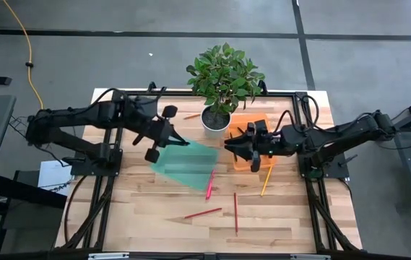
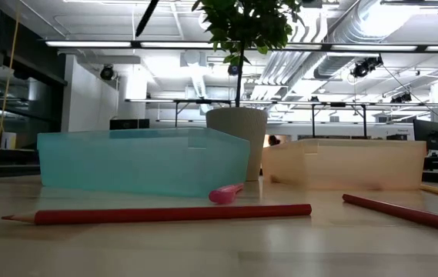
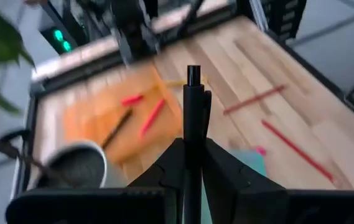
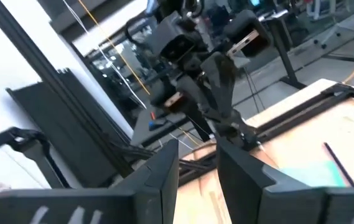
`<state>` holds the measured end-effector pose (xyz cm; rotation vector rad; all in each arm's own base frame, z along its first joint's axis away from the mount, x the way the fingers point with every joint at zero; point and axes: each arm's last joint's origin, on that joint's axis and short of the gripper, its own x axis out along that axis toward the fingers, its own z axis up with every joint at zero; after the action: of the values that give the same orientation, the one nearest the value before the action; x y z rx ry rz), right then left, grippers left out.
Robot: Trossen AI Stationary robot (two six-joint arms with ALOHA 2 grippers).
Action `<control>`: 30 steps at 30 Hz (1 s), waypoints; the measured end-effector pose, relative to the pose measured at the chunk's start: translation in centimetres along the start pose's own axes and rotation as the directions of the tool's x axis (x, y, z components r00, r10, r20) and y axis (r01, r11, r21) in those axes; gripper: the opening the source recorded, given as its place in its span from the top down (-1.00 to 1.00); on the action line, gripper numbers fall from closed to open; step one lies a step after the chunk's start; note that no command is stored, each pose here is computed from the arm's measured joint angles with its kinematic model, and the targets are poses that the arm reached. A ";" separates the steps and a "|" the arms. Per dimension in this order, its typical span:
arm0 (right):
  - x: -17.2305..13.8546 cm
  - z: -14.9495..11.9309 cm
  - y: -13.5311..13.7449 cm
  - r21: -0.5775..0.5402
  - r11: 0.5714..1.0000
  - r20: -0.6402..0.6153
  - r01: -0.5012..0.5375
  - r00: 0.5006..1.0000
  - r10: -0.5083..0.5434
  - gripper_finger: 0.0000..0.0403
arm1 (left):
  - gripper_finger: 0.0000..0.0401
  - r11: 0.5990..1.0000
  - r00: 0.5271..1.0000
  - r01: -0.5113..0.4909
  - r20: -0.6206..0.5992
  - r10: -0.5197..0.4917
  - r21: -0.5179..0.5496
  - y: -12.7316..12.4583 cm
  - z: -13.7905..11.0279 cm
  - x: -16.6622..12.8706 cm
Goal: Sort pens & pencils
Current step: Put the black pen into the orange bin
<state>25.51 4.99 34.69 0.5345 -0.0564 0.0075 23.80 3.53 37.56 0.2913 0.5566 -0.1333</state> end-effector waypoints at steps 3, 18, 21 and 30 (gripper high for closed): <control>-0.1 0.1 0.3 0.005 1.000 0.012 -0.016 1.000 0.016 0.51 | 0.84 0.999 0.998 -0.038 0.060 0.037 0.009 -0.3 0.9 0.0; -0.1 0.5 0.6 0.007 0.999 0.058 -0.048 0.997 0.047 0.51 | 0.84 0.992 0.971 -0.083 0.215 0.102 -0.098 0.3 2.8 2.7; -0.1 0.4 0.7 -0.035 0.998 0.047 -0.059 0.997 0.061 0.51 | 0.84 0.995 0.977 -0.053 0.202 0.070 -0.090 -0.2 2.8 3.7; 0.0 -0.4 0.2 -0.147 0.989 -0.037 -0.027 0.999 0.021 0.51 | 0.84 0.990 0.953 -0.042 0.292 0.081 -0.138 -0.3 3.8 4.0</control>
<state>25.49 5.37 34.47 0.3855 -0.0283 0.0362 28.99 1.84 38.45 0.1571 0.2549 -0.0774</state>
